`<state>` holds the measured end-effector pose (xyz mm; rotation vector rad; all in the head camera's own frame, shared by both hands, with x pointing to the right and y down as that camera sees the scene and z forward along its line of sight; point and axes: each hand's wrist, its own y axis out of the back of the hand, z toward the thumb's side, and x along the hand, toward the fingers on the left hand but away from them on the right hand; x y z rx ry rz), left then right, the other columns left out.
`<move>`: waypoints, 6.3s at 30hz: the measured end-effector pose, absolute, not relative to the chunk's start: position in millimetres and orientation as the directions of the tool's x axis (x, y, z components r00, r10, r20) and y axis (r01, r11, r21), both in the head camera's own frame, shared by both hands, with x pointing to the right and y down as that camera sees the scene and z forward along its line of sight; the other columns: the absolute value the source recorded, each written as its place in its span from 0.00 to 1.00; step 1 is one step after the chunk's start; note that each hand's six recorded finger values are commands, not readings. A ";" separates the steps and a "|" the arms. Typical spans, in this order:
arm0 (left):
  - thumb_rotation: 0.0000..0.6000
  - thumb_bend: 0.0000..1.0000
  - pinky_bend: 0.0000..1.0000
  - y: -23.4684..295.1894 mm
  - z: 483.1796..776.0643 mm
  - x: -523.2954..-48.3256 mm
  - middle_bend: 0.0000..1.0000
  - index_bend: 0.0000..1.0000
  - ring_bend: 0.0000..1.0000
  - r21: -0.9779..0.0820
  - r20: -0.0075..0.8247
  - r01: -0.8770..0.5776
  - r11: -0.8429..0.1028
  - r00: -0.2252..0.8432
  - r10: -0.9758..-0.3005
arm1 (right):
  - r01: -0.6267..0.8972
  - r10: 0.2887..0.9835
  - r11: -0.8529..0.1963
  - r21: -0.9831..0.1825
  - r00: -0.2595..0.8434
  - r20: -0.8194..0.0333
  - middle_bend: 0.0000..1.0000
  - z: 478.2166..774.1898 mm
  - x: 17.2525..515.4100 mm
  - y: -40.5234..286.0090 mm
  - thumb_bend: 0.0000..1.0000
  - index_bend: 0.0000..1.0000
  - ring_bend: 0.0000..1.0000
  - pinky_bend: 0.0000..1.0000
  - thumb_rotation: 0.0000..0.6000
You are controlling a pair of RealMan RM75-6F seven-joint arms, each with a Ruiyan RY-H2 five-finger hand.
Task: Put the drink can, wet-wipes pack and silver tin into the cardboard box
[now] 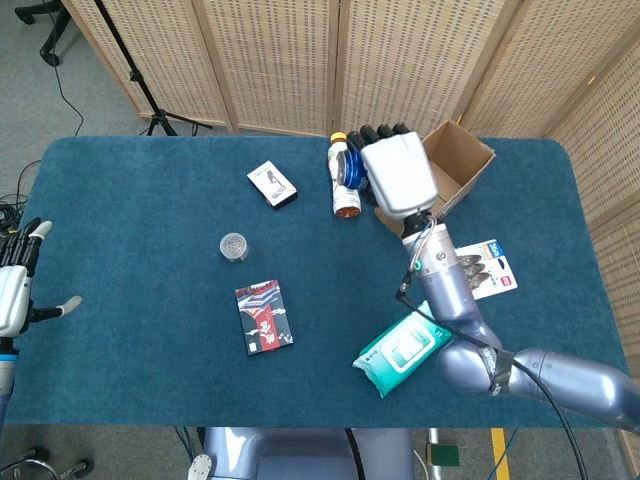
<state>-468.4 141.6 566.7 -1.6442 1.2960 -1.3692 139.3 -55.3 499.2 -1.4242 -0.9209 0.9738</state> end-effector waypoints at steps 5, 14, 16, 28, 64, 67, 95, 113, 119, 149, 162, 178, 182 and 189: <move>1.00 0.00 0.00 142.7 568.7 -465.8 0.00 0.00 0.00 -0.908 0.338 -0.269 -0.320 -0.025 -0.941 | -0.132 0.919 0.026 -0.991 0.393 -0.028 0.65 504.6 171.2 -89.2 0.49 0.63 0.62 0.44 1.00; 1.00 0.00 0.00 144.6 573.1 -460.7 0.00 0.00 0.00 -0.908 0.347 -0.257 -0.330 -0.021 -0.938 | -0.408 0.862 0.096 -0.908 0.490 -0.129 0.65 545.2 211.4 -100.1 0.49 0.63 0.62 0.44 1.00; 1.00 0.00 0.00 145.1 574.7 -460.1 0.00 0.00 0.00 -0.906 0.352 -0.257 -0.335 -0.020 -0.936 | -0.465 0.847 0.122 -0.877 0.510 -0.153 0.65 554.1 216.7 -98.1 0.49 0.63 0.62 0.44 1.00; 1.00 0.00 0.00 145.9 578.6 -457.5 0.00 0.00 0.00 -0.906 0.360 -0.247 -0.345 -0.017 -0.933 | -0.586 0.826 0.100 -0.804 0.499 -0.261 0.64 611.9 247.4 -94.0 0.49 0.63 0.62 0.44 1.00; 1.00 0.00 0.00 146.1 585.8 -459.7 0.00 0.00 0.00 -0.898 0.383 -0.244 -0.366 -0.024 -0.923 | -0.623 0.859 0.071 -0.779 0.436 -0.270 0.02 646.9 240.1 -82.3 0.02 0.11 0.10 0.24 1.00; 1.00 0.00 0.00 146.1 584.8 -459.8 0.00 0.00 0.00 -0.897 0.383 -0.249 -0.366 -0.022 -0.924 | -0.572 0.848 0.087 -0.815 0.472 -0.240 0.02 636.0 234.3 -75.3 0.00 0.11 0.08 0.21 1.00; 1.00 0.00 0.00 151.9 577.4 -446.6 0.00 0.00 0.00 -0.892 0.379 -0.256 -0.374 0.031 -0.925 | -0.487 0.420 -0.451 -0.748 0.624 -0.659 0.00 615.2 297.7 167.7 0.00 0.00 0.00 0.00 1.00; 1.00 0.00 0.00 152.7 577.5 -447.5 0.00 0.00 0.00 -0.892 0.379 -0.254 -0.374 0.028 -0.925 | -0.452 0.381 -0.481 -0.751 0.664 -0.644 0.00 656.8 268.9 207.4 0.00 0.00 0.00 0.00 1.00; 1.00 0.00 0.00 152.3 579.0 -447.8 0.00 0.00 0.00 -0.892 0.382 -0.250 -0.376 0.025 -0.924 | -0.435 0.379 -0.452 -0.779 0.696 -0.609 0.00 664.4 258.4 209.6 0.00 0.00 0.00 0.01 1.00; 1.00 0.00 0.00 150.5 583.6 -450.5 0.00 0.00 0.00 -0.890 0.393 -0.247 -0.384 0.013 -0.919 | -0.137 0.489 -0.156 -0.978 0.849 -0.198 0.58 591.4 230.7 125.0 0.93 0.59 0.46 0.52 1.00; 1.00 0.00 0.00 151.6 587.7 -450.7 0.00 0.00 0.00 -0.893 0.399 -0.226 -0.390 0.005 -0.917 | -0.354 0.650 0.257 -0.899 0.752 -0.110 0.58 526.4 216.1 -40.3 0.93 0.59 0.46 0.52 1.00; 1.00 0.00 0.00 150.3 594.6 -457.1 0.00 0.00 0.00 -0.890 0.414 -0.219 -0.400 -0.020 -0.910 | -0.692 0.804 0.313 -0.650 0.558 -0.207 0.58 563.2 245.5 -124.6 0.89 0.59 0.46 0.52 1.00; 1.00 0.00 0.00 150.4 595.0 -457.0 0.00 0.00 0.00 -0.890 0.414 -0.218 -0.400 -0.020 -0.910 | -0.757 0.792 0.329 -0.565 0.547 -0.272 0.58 580.1 257.8 -123.7 0.88 0.59 0.46 0.52 1.00; 1.00 0.00 0.00 151.4 597.2 -454.9 0.00 0.00 0.00 -0.887 0.422 -0.217 -0.409 -0.014 -0.907 | -0.791 0.745 0.359 -0.495 0.562 -0.358 0.58 604.8 264.3 -109.3 0.88 0.59 0.46 0.52 1.00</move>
